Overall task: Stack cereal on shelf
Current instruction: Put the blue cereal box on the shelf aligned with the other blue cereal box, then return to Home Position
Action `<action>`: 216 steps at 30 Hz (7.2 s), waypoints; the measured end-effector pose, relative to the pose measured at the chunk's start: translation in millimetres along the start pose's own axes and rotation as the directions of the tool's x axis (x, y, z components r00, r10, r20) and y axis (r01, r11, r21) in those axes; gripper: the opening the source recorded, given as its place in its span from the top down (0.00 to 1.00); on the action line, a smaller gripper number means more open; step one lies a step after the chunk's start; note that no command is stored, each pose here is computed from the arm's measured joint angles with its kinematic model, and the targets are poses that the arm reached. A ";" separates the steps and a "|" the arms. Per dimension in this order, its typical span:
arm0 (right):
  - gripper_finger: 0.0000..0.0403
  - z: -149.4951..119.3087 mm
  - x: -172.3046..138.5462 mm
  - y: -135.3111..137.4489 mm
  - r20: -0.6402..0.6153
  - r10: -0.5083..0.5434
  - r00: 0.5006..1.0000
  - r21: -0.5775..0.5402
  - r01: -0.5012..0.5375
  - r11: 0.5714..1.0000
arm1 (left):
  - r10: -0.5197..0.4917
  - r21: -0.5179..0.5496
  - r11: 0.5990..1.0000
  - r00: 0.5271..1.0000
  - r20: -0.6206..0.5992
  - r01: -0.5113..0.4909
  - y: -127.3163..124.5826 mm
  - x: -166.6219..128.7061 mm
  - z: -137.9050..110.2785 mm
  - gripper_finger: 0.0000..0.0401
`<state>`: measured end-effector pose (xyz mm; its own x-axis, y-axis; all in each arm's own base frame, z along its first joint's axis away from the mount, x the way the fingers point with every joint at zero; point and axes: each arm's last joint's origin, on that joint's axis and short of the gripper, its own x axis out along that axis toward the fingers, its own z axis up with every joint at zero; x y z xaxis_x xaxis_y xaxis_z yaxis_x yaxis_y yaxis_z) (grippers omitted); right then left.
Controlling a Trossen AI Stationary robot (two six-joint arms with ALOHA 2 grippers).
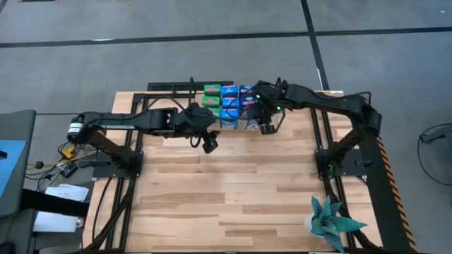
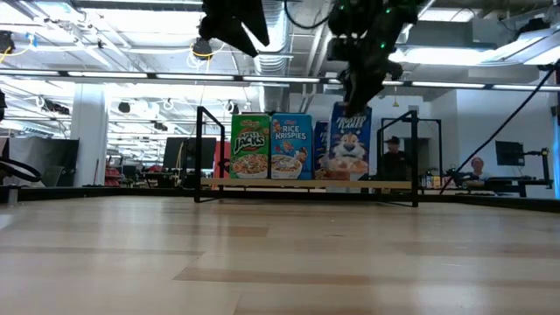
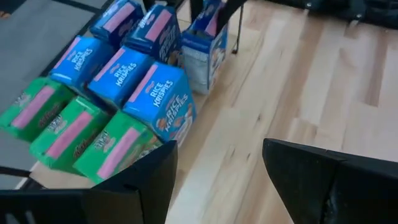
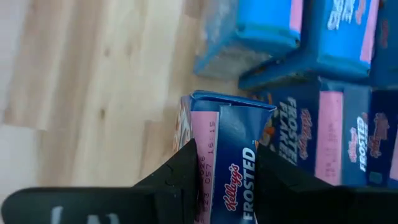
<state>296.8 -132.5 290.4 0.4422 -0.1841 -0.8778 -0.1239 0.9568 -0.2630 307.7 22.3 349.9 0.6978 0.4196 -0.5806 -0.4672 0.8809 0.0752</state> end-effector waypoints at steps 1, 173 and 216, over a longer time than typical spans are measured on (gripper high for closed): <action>0.67 0.3 3.6 -2.6 -0.012 -0.011 1.000 0.001 0.011 1.000 | 0.001 0.006 1.000 1.000 -0.001 -0.001 0.0 0.1 -0.2 0.44; 0.28 -235.3 -6.9 150.9 0.424 -0.438 0.792 0.878 -0.478 -0.015 | -0.193 -0.308 0.886 0.880 0.433 0.346 57.6 -32.3 -271.9 0.44; 0.28 -235.3 -6.9 150.8 0.424 -0.439 0.792 0.879 -0.478 -0.013 | -0.192 -0.309 0.886 0.880 0.434 0.345 57.7 -32.5 -271.6 0.44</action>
<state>66.0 -39.9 162.6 0.7815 -0.4701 -0.4101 0.5708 0.2735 0.7742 110.6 0.1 152.8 0.9395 0.2952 -0.1738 -0.3407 0.8580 -0.3844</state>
